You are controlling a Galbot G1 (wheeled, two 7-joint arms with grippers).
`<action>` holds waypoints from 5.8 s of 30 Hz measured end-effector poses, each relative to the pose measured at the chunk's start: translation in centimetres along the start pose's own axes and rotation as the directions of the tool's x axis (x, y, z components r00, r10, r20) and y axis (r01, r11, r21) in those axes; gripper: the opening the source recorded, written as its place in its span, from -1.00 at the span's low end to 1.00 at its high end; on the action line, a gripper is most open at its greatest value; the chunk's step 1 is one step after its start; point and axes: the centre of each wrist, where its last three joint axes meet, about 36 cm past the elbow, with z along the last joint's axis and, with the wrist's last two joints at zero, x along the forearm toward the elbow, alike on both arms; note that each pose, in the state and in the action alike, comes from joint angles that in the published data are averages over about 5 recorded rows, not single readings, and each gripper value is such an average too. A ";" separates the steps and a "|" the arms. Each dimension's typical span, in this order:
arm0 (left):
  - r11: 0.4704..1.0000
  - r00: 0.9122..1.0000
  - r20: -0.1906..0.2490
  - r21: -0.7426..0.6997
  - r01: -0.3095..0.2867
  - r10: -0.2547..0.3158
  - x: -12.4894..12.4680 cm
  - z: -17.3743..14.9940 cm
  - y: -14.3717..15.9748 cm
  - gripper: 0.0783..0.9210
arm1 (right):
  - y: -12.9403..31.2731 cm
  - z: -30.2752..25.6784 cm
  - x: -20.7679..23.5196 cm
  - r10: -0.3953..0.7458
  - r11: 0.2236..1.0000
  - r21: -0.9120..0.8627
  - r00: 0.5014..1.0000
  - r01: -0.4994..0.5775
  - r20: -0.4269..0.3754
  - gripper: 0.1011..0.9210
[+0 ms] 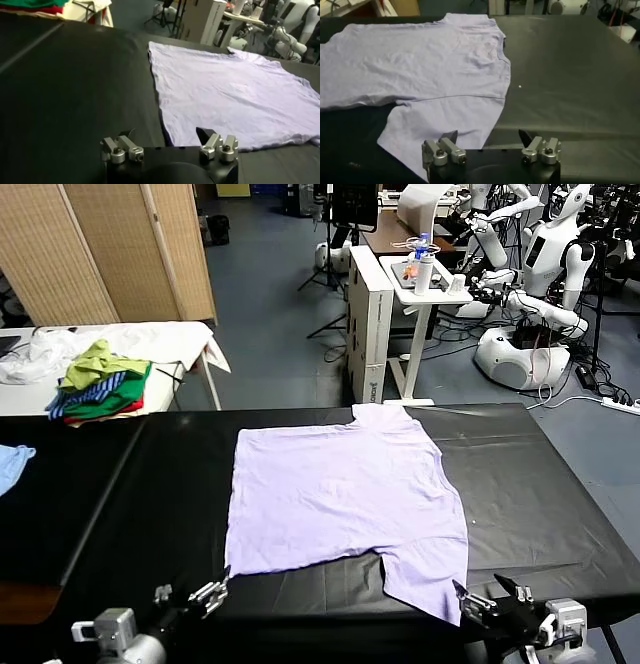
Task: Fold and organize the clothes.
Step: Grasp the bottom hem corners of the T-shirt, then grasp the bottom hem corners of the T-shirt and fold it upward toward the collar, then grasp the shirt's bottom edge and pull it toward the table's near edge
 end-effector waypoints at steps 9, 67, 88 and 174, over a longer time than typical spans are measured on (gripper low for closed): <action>0.999 1.000 -0.011 0.016 0.029 -0.029 -0.9 1.2 0.0 0.94 | 0.8 0.6 -0.4 -0.018 1.000 -0.004 1.000 0.018 -0.017 0.97; 0.984 0.984 0.050 -0.040 0.173 -0.171 3.8 1.5 0.4 -0.84 | 3.6 -0.4 1.4 -0.117 0.990 -0.065 0.985 0.126 0.125 -0.91; 0.976 0.965 0.218 -0.129 0.178 -0.148 -3.7 -0.1 2.0 -0.84 | 0.7 -6.0 -11.2 -0.091 0.995 -0.019 0.964 0.099 0.252 -0.91; 0.971 0.976 0.156 -0.162 0.174 -0.149 -7.2 0.9 3.6 0.95 | 0.7 -1.5 -9.2 -0.114 0.993 0.031 0.984 0.111 0.139 0.44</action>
